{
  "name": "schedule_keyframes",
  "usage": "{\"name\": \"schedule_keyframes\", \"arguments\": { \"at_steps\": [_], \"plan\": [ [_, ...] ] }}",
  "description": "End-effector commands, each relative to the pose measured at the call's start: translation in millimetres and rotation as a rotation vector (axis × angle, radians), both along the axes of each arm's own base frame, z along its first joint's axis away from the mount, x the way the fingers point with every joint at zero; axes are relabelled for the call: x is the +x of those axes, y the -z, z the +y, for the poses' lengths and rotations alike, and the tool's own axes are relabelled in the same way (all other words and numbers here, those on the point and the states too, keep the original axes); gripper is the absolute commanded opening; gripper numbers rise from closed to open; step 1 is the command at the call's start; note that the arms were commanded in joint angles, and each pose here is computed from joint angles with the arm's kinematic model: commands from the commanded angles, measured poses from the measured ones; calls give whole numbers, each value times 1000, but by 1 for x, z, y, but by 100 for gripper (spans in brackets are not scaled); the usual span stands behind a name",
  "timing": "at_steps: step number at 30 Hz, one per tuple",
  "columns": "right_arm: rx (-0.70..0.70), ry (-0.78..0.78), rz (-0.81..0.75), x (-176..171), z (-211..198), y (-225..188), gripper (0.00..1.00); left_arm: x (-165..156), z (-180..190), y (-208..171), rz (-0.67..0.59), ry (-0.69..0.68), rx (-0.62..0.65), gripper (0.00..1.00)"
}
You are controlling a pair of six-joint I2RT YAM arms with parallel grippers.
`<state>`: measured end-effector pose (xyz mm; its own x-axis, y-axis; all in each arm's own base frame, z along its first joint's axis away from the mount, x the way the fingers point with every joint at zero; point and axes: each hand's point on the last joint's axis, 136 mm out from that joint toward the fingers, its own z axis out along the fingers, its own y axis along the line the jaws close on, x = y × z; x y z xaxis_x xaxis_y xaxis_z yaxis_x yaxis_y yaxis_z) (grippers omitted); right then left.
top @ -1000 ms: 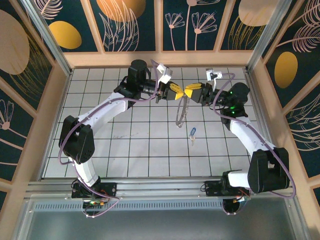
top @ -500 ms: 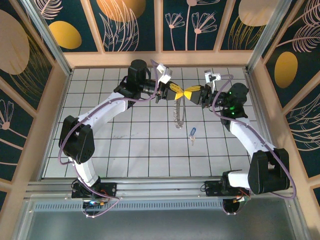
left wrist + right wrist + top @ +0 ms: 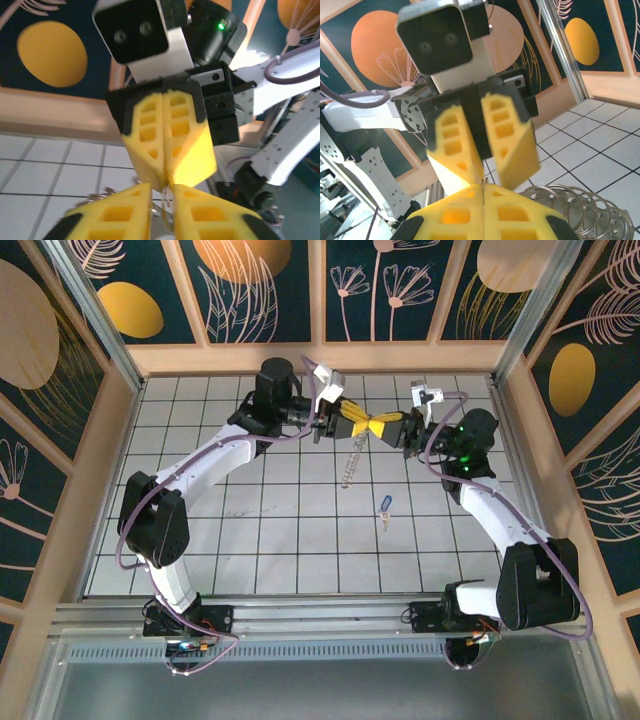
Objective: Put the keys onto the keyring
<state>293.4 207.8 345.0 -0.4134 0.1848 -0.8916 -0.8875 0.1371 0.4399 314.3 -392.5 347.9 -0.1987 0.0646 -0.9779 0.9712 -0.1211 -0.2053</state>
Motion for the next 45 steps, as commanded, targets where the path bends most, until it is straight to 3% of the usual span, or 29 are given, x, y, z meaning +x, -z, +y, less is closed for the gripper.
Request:
{"name": "schedule_keyframes", "arguments": {
  "at_steps": [1, 6, 18, 32, 45],
  "plan": [
    [53, 46, -84, 2, -10, -18, 0, 11, 9, -40, -53, -133, -112, 29],
    [114, 83, -134, 4, -17, -30, 0, 16, 23, -62, -16, -252, -217, 41],
    [326, 155, -265, -1, -32, -70, 0, 19, 28, -71, 100, -263, -312, 46],
    [414, 108, -344, -5, -15, -93, 0, 16, 24, -71, 232, -157, -388, 43],
    [435, 106, -343, -2, -14, -100, 0, 7, 22, -73, 249, -109, -395, 39]
  ]
}}
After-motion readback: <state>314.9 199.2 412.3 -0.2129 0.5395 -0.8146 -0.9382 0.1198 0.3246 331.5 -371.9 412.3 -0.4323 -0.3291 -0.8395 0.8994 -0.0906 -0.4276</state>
